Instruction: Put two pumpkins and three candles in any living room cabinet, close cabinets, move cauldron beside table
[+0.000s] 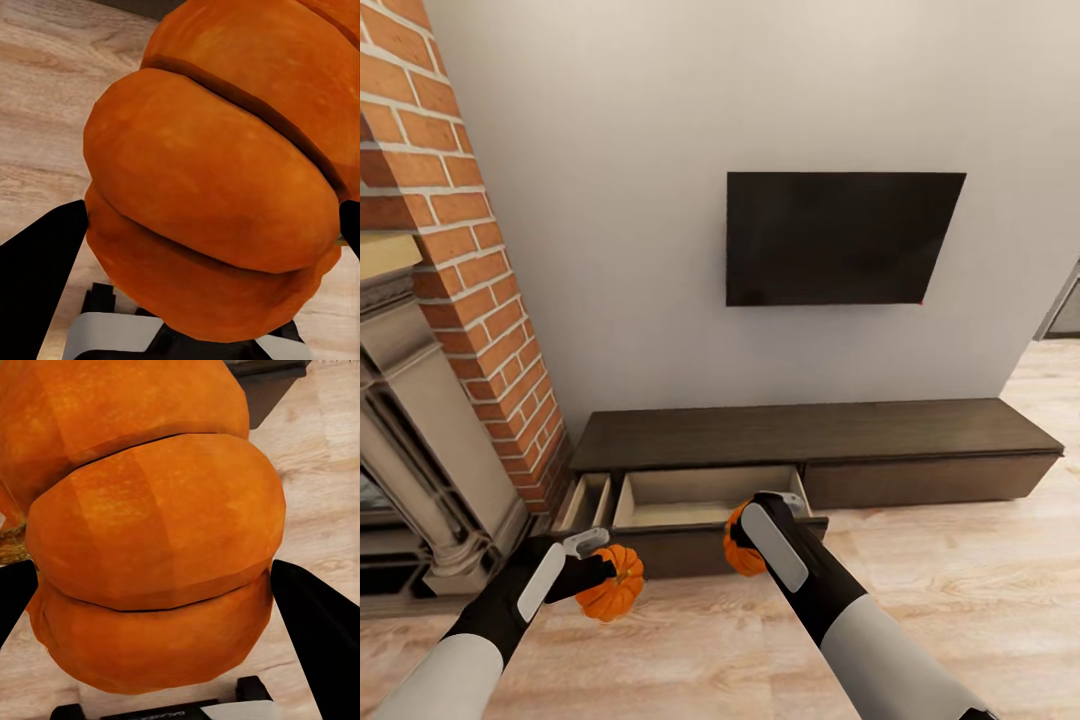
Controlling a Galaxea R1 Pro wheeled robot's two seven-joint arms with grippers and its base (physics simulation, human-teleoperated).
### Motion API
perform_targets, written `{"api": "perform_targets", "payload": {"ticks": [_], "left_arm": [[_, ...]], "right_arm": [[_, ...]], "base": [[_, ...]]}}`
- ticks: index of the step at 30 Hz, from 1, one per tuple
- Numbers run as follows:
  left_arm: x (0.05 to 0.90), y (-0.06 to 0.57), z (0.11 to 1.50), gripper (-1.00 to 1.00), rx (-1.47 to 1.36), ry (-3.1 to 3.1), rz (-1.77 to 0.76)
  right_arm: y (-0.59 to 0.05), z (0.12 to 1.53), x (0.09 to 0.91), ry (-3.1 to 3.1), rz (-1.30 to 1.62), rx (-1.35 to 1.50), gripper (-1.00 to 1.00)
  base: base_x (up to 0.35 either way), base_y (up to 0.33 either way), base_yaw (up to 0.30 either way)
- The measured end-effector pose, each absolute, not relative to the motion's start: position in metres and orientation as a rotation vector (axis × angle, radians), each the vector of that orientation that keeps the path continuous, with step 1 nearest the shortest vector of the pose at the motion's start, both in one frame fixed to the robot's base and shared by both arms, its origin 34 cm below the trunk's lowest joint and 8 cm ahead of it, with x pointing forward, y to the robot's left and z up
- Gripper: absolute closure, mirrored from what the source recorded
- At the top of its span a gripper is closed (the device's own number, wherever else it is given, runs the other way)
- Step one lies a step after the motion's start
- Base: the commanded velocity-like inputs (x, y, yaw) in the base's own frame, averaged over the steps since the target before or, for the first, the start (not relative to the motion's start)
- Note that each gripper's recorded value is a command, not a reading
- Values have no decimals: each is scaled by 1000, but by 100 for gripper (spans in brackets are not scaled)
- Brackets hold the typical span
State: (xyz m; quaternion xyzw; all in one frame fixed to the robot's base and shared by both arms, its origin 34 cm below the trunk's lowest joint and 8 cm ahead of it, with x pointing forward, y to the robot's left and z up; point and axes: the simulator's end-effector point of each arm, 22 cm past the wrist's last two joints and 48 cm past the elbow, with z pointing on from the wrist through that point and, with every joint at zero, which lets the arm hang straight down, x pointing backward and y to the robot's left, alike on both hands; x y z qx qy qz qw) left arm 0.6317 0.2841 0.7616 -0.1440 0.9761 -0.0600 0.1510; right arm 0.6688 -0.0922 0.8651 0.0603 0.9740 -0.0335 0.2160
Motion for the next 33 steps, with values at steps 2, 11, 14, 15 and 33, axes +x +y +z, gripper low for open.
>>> {"api": "perform_targets", "payload": {"ticks": [2, 11, 14, 15, 33], "left_arm": [[632, 285, 762, 100, -414, 2803, -170], [632, 286, 762, 100, -415, 2802, -168], [632, 287, 762, 100, -415, 2802, -167], [632, 287, 762, 100, -415, 2802, -166], [632, 287, 761, 100, -414, 2802, -164]], "right_arm": [[-92, 865, 668, 2701, -95, 167, 100], [-94, 862, 667, 2705, -104, 166, 100], [-94, 862, 667, 2705, -103, 167, 100], [-94, 861, 667, 2706, -102, 168, 100], [-92, 861, 667, 2705, -96, 161, 100]], "base": [[291, 0, -3], [163, 21, 0], [291, 77, 0], [295, 49, -7], [262, 5, -90]]}}
